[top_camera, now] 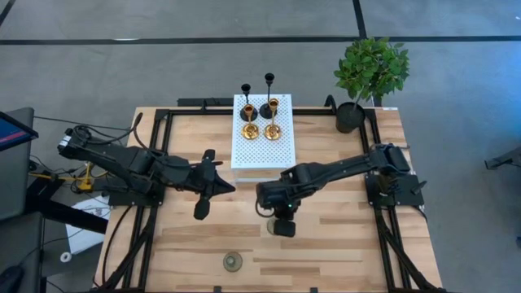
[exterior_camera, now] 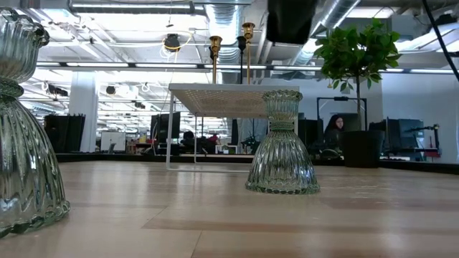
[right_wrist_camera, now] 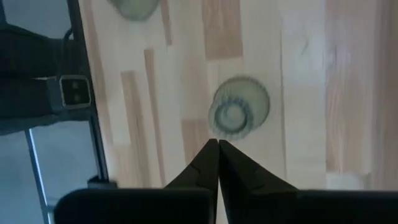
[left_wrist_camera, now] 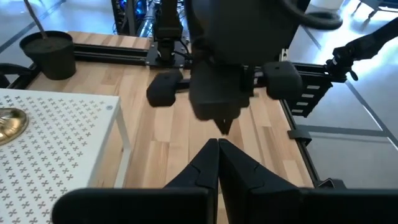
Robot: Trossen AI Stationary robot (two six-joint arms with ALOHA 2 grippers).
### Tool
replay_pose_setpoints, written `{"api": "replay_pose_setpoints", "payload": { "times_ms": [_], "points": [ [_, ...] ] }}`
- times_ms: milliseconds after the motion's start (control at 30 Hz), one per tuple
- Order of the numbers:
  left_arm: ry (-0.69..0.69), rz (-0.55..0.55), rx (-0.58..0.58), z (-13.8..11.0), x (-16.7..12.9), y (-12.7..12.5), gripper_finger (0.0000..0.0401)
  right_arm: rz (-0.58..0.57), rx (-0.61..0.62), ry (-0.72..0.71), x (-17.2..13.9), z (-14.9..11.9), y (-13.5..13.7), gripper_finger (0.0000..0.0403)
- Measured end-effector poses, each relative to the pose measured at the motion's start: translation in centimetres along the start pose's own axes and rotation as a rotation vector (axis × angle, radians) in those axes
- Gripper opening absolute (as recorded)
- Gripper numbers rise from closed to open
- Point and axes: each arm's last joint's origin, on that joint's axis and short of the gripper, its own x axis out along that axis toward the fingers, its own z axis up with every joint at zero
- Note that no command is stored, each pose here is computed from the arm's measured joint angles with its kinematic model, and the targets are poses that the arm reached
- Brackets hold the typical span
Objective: Pick & Place candle stick holders
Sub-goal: Put the top green glass candle holder on the shelf
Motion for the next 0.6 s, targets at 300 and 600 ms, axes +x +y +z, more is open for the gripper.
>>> {"api": "replay_pose_setpoints", "payload": {
  "times_ms": [300, 600],
  "points": [
    [0.0, 0.0, 0.001, 0.0, 0.0, 0.0, 0.0008, 0.01, 0.07, -0.112, -0.4, 1.7, -1.6, 0.0005],
    [0.0, 0.0, -0.004, 0.0, 0.0, 0.0, 0.0008, -0.021, 0.095, -0.079, -0.4, 1.3, -1.9, 0.0081]
  ]
}}
